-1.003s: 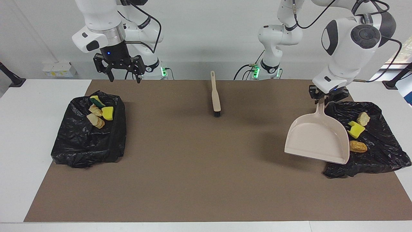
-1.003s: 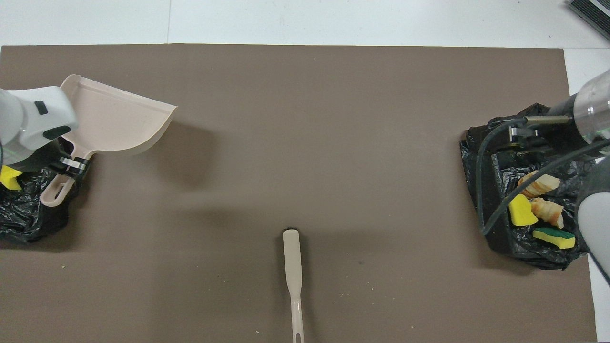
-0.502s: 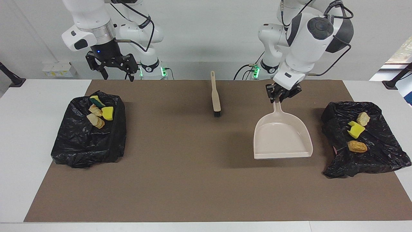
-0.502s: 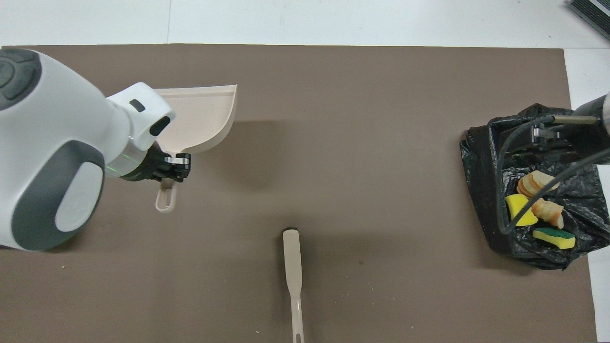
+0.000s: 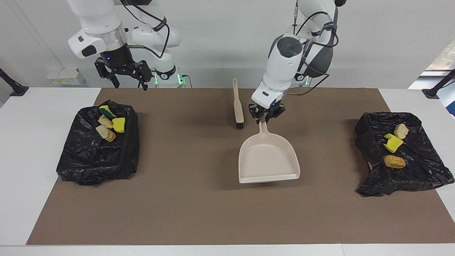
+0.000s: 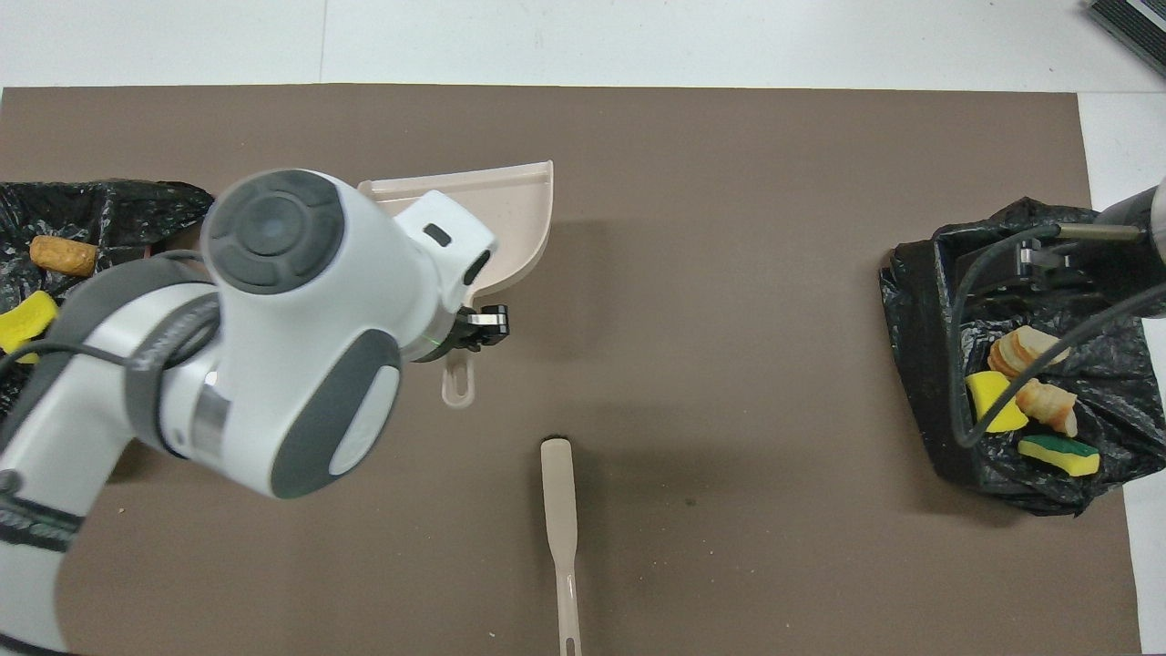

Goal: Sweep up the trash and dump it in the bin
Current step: 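Bring the empty dustpan back to the table center with the left gripper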

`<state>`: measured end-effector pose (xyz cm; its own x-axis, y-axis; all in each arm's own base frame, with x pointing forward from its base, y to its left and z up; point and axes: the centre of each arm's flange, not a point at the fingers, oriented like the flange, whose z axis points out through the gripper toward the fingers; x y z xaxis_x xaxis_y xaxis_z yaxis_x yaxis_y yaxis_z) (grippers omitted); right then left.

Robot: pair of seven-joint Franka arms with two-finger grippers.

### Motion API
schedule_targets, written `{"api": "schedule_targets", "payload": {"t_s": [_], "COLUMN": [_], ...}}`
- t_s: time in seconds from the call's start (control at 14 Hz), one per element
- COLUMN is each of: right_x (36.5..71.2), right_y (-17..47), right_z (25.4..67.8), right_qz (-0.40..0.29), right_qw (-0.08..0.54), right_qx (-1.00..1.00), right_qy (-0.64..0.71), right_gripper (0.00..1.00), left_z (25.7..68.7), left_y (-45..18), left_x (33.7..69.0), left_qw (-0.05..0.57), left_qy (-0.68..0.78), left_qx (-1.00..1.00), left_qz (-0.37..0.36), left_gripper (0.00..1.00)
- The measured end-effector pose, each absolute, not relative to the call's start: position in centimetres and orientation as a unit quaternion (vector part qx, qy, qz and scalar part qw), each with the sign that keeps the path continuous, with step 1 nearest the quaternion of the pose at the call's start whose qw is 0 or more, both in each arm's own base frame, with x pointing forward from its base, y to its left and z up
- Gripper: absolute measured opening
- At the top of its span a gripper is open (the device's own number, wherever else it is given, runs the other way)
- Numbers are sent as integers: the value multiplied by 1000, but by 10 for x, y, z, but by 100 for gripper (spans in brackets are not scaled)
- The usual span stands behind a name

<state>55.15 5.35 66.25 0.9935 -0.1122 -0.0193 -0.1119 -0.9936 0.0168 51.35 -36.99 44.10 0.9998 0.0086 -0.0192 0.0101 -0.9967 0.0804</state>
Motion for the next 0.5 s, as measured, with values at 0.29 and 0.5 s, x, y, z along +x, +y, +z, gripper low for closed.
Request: {"api": "schedule_targets", "payload": {"t_s": [0.29, 0.5], "right_x": [552, 552], "right_y": [48, 47], "right_z": [661, 661], "right_qz": [-12, -12], "right_qw": [8, 8], "right_qx": [998, 998], "right_qy": [-62, -62], "right_gripper": [100, 100], "left_z": [368, 366], "left_y": [-406, -406], "left_x": [500, 496], "left_qw": [45, 48], "left_qy": [-8, -8], "left_qx": [999, 999], "left_qz": [5, 11], "left_gripper": [31, 33]}}
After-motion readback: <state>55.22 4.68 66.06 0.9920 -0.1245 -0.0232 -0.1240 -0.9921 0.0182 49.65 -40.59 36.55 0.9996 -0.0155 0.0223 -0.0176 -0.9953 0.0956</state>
